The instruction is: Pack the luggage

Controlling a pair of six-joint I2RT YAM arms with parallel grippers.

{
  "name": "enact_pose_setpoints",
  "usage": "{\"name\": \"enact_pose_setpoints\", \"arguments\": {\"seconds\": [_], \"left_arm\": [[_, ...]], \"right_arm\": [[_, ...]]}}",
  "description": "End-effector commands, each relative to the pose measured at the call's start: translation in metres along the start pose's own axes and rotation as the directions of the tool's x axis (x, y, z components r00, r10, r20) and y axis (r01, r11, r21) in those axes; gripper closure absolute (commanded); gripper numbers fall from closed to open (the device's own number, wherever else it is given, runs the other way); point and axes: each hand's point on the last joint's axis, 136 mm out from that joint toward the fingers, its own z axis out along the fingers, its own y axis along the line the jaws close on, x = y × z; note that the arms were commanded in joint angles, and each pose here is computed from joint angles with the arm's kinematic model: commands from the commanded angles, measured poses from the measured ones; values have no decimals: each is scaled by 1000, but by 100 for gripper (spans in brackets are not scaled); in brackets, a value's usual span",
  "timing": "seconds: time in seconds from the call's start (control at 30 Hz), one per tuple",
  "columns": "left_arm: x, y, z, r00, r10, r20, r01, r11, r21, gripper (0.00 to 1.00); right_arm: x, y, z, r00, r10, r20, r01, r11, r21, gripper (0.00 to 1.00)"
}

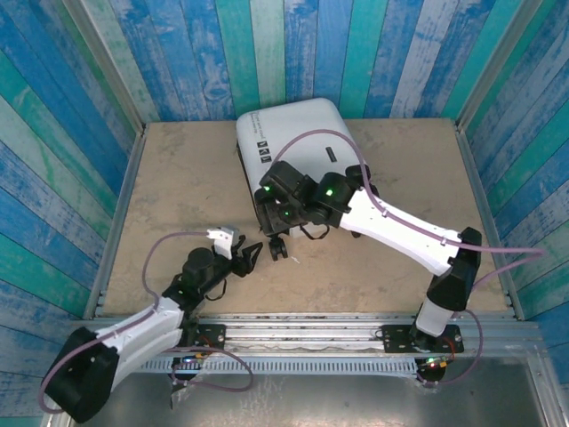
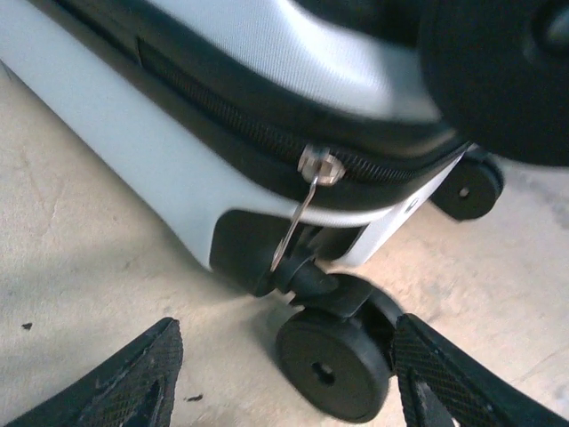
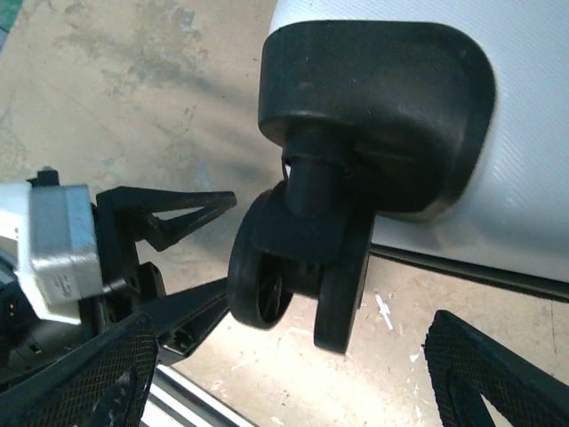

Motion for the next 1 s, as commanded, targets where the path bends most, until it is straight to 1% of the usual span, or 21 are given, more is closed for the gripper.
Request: {"name": "enact_pose_setpoints", "arguments": {"seconds": [0.0,0.13,0.23,0.33,0.43,0.53,0.6,0.63,0.67,0.7,0.9,0.97], "left_arm": [[-21,-6,6,991,109,73,-110,994,11,35],[-23,-7,14,982,180,63,-182,983,13,37],[-31,-14,15,967,234,99,-239,971,33,37],[-40,-16,15,954,272,128,-278,960,28,37],[-41,-18,20,942,311,121,-318,948,36,37],[-36,-21,26,941,321,108,-329,942,63,38],[-33,-21,29,941,321,105,-329,942,71,41],[-33,-20,32,941,322,102,-330,941,69,44],[-32,-21,34,941,323,102,-331,940,76,51],[-31,-22,36,938,332,96,-340,937,81,54],[-34,-11,40,942,313,119,-317,948,20,58],[-37,-11,40,939,317,131,-321,947,13,62]], "right_arm": [[8,-11,17,999,1,-39,2,996,95,20],[8,-11,30,999,-11,-53,17,993,114,23],[7,-11,35,998,-27,-58,33,992,121,27],[5,-13,39,998,-29,-62,37,991,129,31],[5,-16,43,997,-31,-70,40,990,134,36],[6,-17,46,996,-35,-76,45,989,138,40],[7,-17,47,996,-37,-80,48,989,139,43],[7,-19,48,996,-36,-80,47,989,142,45],[7,-19,48,996,-37,-80,48,988,144,47],[6,-20,47,996,-36,-78,47,988,145,48],[4,-29,47,997,-24,-77,36,987,157,61],[5,-31,47,997,-20,-79,32,987,159,64]]}}
